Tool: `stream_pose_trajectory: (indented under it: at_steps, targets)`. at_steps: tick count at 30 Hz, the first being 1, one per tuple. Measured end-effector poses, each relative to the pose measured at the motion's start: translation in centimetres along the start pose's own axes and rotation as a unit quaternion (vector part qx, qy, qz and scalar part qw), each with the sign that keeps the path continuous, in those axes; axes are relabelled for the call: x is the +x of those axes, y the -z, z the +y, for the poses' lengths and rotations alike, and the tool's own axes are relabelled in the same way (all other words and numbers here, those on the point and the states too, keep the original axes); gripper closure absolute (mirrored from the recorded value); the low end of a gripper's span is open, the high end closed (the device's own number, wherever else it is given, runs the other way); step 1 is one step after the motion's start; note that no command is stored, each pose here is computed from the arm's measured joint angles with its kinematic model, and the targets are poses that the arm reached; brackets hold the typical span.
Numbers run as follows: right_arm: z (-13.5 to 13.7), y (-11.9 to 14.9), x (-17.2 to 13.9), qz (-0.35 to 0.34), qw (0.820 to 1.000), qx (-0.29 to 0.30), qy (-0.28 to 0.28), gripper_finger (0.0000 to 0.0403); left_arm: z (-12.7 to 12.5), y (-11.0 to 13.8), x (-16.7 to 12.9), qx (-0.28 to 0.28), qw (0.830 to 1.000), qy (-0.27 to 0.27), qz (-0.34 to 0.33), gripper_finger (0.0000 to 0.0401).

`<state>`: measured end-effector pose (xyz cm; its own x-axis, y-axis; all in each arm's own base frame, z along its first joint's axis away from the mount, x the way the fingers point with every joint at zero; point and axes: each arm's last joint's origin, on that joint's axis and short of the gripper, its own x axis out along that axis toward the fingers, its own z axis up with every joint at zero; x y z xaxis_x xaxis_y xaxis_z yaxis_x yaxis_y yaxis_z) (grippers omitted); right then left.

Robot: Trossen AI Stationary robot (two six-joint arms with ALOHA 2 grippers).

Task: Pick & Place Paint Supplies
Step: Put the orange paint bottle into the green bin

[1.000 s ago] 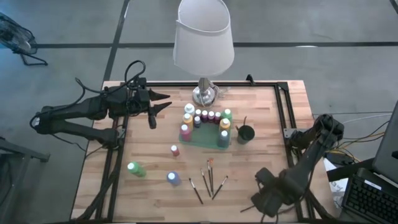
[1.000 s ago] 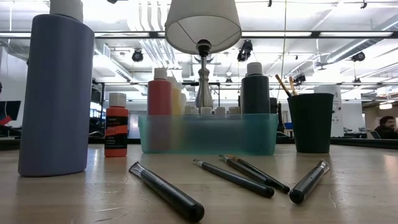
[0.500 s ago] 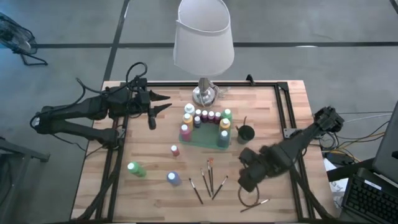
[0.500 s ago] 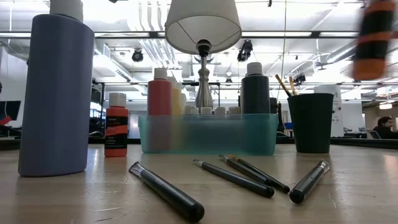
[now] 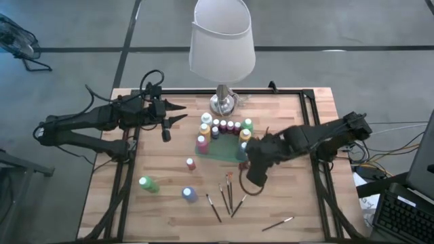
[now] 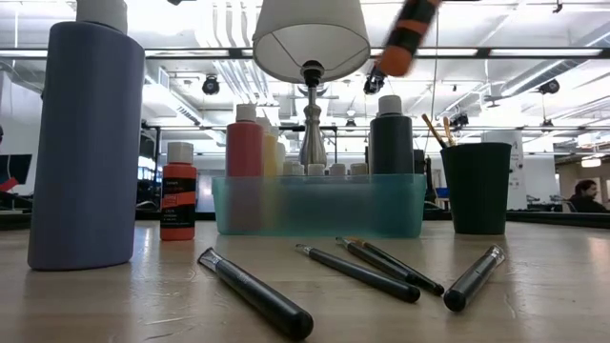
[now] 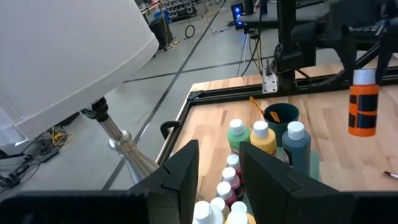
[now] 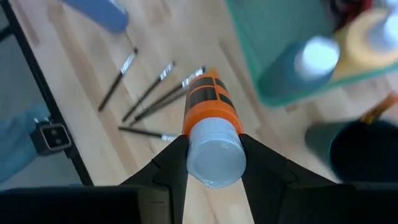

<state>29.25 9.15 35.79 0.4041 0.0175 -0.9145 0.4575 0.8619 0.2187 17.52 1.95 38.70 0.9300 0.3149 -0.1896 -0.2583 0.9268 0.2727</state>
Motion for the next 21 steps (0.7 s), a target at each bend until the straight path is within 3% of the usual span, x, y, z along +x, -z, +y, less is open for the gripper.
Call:
stream_pose_trajectory:
  at_steps: [12, 21]
  targets:
    - [-3.4, -4.5, -0.8, -0.056, 0.998, -0.016, 0.001, 0.029, 0.0, 0.0, 0.0, 0.0, 1.0, 0.0, 0.001, 0.0279]
    - [-4.8, -7.5, 0.9, -0.078, 0.996, -0.047, -0.002, 0.029, 0.0, 0.0, 0.1, 0.0, 1.0, 0.0, 0.001, 0.0279]
